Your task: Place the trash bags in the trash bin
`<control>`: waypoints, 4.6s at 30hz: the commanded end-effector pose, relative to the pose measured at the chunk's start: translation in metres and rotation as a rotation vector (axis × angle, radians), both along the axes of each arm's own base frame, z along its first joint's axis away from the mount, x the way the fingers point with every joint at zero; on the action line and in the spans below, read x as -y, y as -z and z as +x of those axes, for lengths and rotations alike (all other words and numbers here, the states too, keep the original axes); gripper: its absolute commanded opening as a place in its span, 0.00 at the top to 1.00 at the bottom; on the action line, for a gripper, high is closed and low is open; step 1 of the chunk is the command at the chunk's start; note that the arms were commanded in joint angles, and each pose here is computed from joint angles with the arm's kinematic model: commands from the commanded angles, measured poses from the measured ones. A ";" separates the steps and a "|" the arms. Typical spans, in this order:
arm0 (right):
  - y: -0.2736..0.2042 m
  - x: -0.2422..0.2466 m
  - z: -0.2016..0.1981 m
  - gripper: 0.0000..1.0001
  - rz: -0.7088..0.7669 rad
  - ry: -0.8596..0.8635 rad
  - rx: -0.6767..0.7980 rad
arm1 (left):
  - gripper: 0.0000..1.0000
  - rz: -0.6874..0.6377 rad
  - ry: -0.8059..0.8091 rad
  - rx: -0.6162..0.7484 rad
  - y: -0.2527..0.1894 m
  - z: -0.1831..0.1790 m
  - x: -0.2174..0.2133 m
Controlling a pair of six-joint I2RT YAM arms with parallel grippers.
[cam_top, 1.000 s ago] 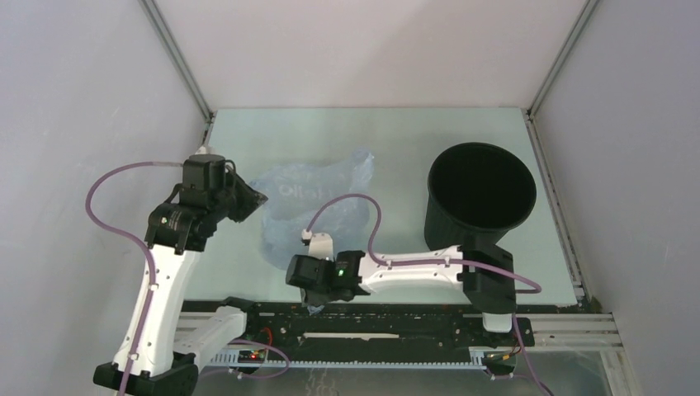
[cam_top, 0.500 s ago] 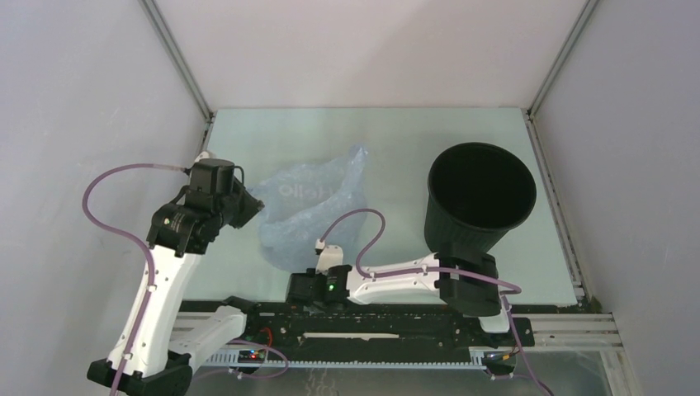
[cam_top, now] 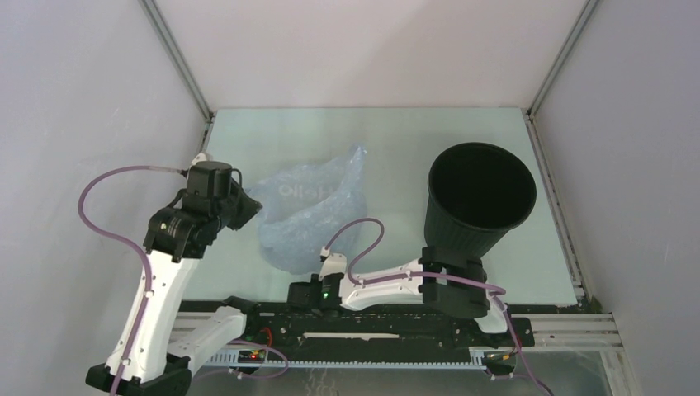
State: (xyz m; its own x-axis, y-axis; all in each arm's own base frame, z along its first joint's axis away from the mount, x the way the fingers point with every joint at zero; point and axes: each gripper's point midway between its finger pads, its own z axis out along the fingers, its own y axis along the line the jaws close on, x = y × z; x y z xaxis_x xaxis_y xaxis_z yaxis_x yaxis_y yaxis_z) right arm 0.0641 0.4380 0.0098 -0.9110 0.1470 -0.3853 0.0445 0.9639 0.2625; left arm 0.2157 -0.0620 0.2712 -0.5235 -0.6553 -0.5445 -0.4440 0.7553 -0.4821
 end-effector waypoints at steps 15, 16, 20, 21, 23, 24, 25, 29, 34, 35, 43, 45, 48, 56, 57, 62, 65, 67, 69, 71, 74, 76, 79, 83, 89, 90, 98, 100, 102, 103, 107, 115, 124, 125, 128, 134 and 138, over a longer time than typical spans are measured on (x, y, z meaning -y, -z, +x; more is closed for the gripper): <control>-0.054 -0.014 0.022 1.00 0.047 -0.088 0.158 | 1.00 0.026 0.020 0.080 -0.015 -0.010 -0.006; -0.068 -0.011 0.020 1.00 0.054 -0.118 0.173 | 1.00 0.032 0.026 0.082 -0.014 -0.011 -0.007; -0.123 -0.002 -0.001 1.00 0.095 -0.370 0.245 | 1.00 0.056 0.064 0.109 -0.012 -0.014 -0.007; -0.135 0.003 -0.006 1.00 0.094 -0.416 0.270 | 1.00 0.057 0.081 0.121 -0.014 -0.015 -0.006; -0.157 0.017 -0.013 1.00 0.090 -0.480 0.301 | 1.00 0.061 0.124 0.149 -0.019 -0.014 -0.002; -0.171 0.022 -0.015 1.00 0.102 -0.508 0.318 | 1.00 0.060 0.152 0.171 -0.024 -0.014 0.001; -0.187 0.026 -0.014 1.00 0.123 -0.535 0.343 | 1.00 0.060 0.179 0.188 -0.027 -0.013 0.004; -0.263 0.040 0.017 1.00 0.247 -0.498 0.455 | 1.00 0.036 0.270 0.268 -0.038 -0.013 0.018; -0.314 0.042 0.081 1.00 0.321 -0.454 0.536 | 1.00 -0.080 0.366 0.388 -0.046 -0.014 0.043; -0.322 0.043 0.095 1.00 0.322 -0.439 0.550 | 1.00 -0.106 0.375 0.407 -0.048 -0.014 0.047; -0.311 0.032 0.177 0.93 0.275 -0.430 0.496 | 1.00 -0.132 0.412 0.505 -0.064 -0.017 0.053; -0.291 0.023 0.184 0.80 0.244 -0.449 0.433 | 1.00 -0.129 0.412 0.521 -0.068 -0.015 0.053; -0.260 0.016 0.190 0.68 0.189 -0.469 0.352 | 1.00 -0.138 0.413 0.527 -0.069 -0.014 0.055; -0.312 0.049 0.202 0.44 0.185 -0.487 0.388 | 1.00 -0.162 0.423 0.550 -0.069 -0.016 0.058; -0.331 0.059 0.199 0.34 0.203 -0.488 0.430 | 1.00 -0.161 0.425 0.548 -0.068 -0.015 0.058; -0.354 0.093 0.188 0.17 0.235 -0.483 0.450 | 1.00 -0.162 0.431 0.543 -0.070 -0.013 0.060; -0.368 0.123 0.184 0.17 0.194 -0.446 0.486 | 1.00 -0.156 0.434 0.549 -0.075 -0.012 0.060; -0.377 0.160 0.189 0.17 0.130 -0.365 0.521 | 1.00 -0.148 0.425 0.536 -0.075 -0.012 0.058; -0.375 0.208 0.197 0.17 0.034 -0.243 0.523 | 1.00 -0.131 0.388 0.505 -0.072 -0.012 0.051; -0.363 0.252 0.201 0.17 -0.058 -0.145 0.503 | 1.00 -0.118 0.332 0.476 -0.070 -0.011 0.043; -0.343 0.287 0.189 0.17 -0.112 -0.124 0.463 | 1.00 -0.118 0.293 0.480 -0.076 -0.010 0.037; -0.329 0.293 0.181 0.18 -0.122 -0.155 0.427 | 1.00 -0.116 0.268 0.483 -0.084 -0.009 0.034; -0.311 0.289 0.168 0.20 -0.099 -0.204 0.367 | 1.00 -0.097 0.206 0.492 -0.098 -0.007 0.023; -0.286 0.278 0.160 0.22 -0.076 -0.246 0.313 | 1.00 -0.091 0.131 0.527 -0.117 -0.004 0.012; -0.247 0.276 0.167 0.34 -0.212 -0.300 0.314 | 1.00 -0.063 0.068 0.595 -0.146 -0.009 -0.004; -0.243 0.272 0.167 0.40 -0.230 -0.328 0.326 | 1.00 -0.056 0.062 0.609 -0.151 -0.010 -0.006; -0.251 0.200 0.161 0.86 -0.128 -0.538 0.396 | 1.00 0.076 -0.008 0.681 -0.182 -0.030 -0.038; -0.252 0.178 0.158 0.92 -0.079 -0.573 0.387 | 1.00 0.104 -0.021 0.713 -0.196 -0.039 -0.045; -0.250 0.154 0.151 0.96 -0.023 -0.615 0.367 | 1.00 0.125 -0.046 0.754 -0.213 -0.049 -0.055; -0.249 0.143 0.148 0.97 0.001 -0.633 0.363 | 1.00 0.131 -0.057 0.775 -0.221 -0.054 -0.058; -0.255 0.101 0.138 0.98 0.083 -0.699 0.375 | 1.00 0.136 -0.079 0.875 -0.257 -0.075 -0.068; -0.277 0.056 0.132 0.68 0.125 -0.757 0.343 | 1.00 0.037 -0.107 1.086 -0.321 -0.110 -0.075; -0.357 0.098 0.139 0.36 0.348 -0.550 0.259 | 1.00 -0.130 0.033 1.262 -0.370 -0.127 -0.045; -0.371 0.102 0.141 0.34 0.402 -0.518 0.279 | 1.00 -0.144 0.055 1.276 -0.374 -0.128 -0.041; -0.431 0.104 0.145 0.22 0.670 -0.464 0.385 | 1.00 -0.177 0.129 1.308 -0.382 -0.130 -0.027; -0.496 0.077 0.168 0.00 1.042 -0.385 0.465 | 1.00 -0.221 0.303 1.345 -0.388 -0.139 0.001; -0.507 0.043 0.171 0.01 1.117 -0.370 0.328 | 1.00 -0.240 0.377 1.341 -0.385 -0.143 0.013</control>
State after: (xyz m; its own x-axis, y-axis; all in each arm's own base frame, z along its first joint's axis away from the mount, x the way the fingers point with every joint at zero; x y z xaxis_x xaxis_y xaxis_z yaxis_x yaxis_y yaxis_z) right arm 0.2305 0.3528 0.4898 -0.7629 0.2965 -0.5745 -0.4912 0.3119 0.8133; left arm 0.0741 -0.0505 0.6520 0.2083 -0.7459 -0.6326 0.5627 0.6204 -0.5462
